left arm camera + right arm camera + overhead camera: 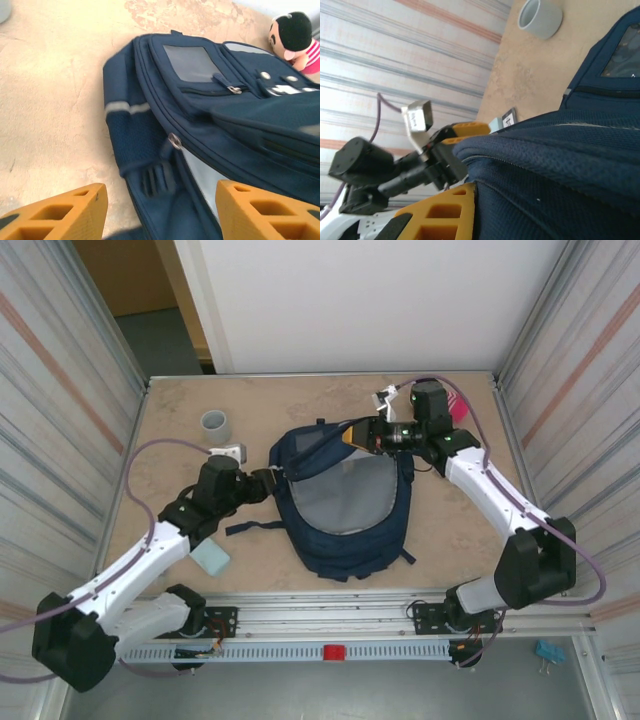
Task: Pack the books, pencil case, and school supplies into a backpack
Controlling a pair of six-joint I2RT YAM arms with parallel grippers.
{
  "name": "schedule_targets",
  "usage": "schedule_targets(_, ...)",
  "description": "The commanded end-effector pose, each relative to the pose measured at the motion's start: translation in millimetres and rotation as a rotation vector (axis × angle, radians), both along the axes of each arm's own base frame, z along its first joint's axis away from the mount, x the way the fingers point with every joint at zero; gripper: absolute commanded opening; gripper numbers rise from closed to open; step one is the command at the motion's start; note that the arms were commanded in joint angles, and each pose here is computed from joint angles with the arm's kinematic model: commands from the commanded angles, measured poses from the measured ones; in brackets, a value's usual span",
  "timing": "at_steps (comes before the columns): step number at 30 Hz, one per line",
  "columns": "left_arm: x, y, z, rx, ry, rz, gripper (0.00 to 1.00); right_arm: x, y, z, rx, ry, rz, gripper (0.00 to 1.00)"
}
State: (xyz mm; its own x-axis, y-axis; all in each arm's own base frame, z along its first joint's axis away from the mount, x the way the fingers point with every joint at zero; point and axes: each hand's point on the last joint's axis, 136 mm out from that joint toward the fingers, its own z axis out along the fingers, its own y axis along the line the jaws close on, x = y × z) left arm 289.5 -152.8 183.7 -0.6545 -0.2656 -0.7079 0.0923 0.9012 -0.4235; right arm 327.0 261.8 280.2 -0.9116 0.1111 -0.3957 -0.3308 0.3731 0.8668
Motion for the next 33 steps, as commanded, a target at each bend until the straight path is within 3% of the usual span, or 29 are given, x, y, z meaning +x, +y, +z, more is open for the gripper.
schedule_targets(1, -11, 16, -10, -0.007, 0.052, 0.078, 0.58, 25, 3, -7, 0.009, -0.052, -0.085, 0.04)
schedule_targets(5, -14, 19, -14, -0.010, 0.063, 0.089, 0.58, 30, 0, -43, -0.005, 0.078, -0.154, 0.13)
schedule_targets(8, -15, 19, -18, 0.002, 0.081, 0.083, 0.59, 19, -1, -63, -0.033, 0.154, -0.179, 0.28)
schedule_targets(12, -16, 19, -23, 0.011, 0.101, 0.088, 0.59, -7, -10, -91, -0.165, 0.227, -0.206, 0.49)
schedule_targets(16, -18, 18, -27, -0.004, 0.129, 0.096, 0.59, -34, -29, -111, -0.281, 0.286, -0.241, 0.57)
schedule_targets(20, -16, 15, -21, -0.003, 0.149, 0.090, 0.59, -57, -48, -111, -0.377, 0.296, -0.246, 0.60)
schedule_targets(27, -14, 10, -18, 0.006, 0.214, 0.089, 0.60, -84, -74, -70, -0.525, 0.192, -0.203, 0.59)
schedule_targets(30, -18, 10, -21, -0.003, 0.245, 0.102, 0.60, -86, -70, -46, -0.526, 0.110, -0.158, 0.57)
schedule_targets(33, -23, 11, -21, -0.025, 0.255, 0.106, 0.60, -80, -44, -28, -0.434, 0.032, -0.089, 0.57)
